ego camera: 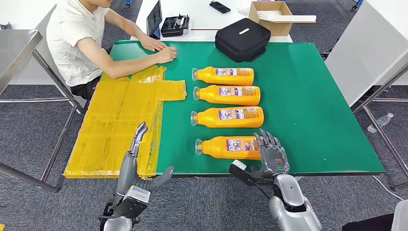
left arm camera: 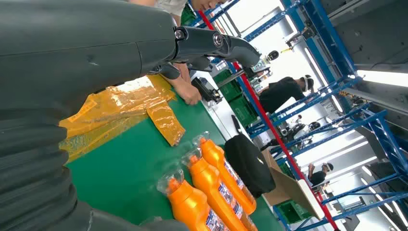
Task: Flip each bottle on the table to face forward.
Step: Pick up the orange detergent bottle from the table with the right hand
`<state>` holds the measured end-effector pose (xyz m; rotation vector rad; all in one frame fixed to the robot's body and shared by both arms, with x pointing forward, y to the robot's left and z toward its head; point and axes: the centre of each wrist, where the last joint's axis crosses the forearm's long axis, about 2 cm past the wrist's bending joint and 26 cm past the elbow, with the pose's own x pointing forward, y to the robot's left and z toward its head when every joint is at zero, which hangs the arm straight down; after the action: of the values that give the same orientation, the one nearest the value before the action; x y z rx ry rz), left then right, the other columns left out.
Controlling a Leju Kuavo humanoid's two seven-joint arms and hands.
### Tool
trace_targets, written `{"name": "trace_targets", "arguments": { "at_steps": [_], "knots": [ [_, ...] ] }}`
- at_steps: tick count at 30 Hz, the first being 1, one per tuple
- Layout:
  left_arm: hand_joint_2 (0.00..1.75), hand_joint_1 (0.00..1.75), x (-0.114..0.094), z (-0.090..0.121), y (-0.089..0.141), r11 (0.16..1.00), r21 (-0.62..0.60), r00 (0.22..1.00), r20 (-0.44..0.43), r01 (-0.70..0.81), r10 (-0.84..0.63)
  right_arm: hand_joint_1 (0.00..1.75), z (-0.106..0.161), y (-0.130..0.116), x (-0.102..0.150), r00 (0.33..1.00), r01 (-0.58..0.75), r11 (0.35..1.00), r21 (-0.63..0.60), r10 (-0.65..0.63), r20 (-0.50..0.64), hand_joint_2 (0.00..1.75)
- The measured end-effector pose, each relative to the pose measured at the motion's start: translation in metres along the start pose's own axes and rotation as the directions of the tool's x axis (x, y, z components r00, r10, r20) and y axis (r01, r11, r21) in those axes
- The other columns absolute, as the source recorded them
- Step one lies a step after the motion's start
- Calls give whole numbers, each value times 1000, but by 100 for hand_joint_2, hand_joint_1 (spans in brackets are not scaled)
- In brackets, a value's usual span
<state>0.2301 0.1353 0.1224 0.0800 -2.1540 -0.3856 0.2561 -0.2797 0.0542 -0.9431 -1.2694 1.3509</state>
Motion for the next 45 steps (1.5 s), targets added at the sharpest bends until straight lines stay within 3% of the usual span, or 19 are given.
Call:
{"name": "trace_targets", "arguments": {
  "at_steps": [19, 35, 39, 43, 45],
  "knots": [
    [175, 0, 0, 0, 0, 1000, -7, 1000, -2, 10, -10, 0, -16, -14, 12, 1000, 3, 999, -53, -3, 2, 175],
    [175, 0, -1, -1, -1, 1000, -11, 1000, -2, -7, 7, 0, -23, -10, -2, 999, 45, 999, 18, -45, -19, 175],
    [175, 0, -2, -1, -1, 1000, -12, 1000, 1, -13, 13, 137, -23, -5, -12, 997, 61, 996, 68, -58, -47, 175],
    [175, 0, -3, -2, -2, 1000, -16, 1000, 3, -18, 18, 175, -23, 1, -24, 995, 81, 990, 115, -73, -70, 175],
    [175, 0, -4, -2, -3, 1000, -20, 1000, 4, -22, 22, 175, -24, 2, -30, 994, 92, 987, 129, -82, -74, 175]
  ]
}}
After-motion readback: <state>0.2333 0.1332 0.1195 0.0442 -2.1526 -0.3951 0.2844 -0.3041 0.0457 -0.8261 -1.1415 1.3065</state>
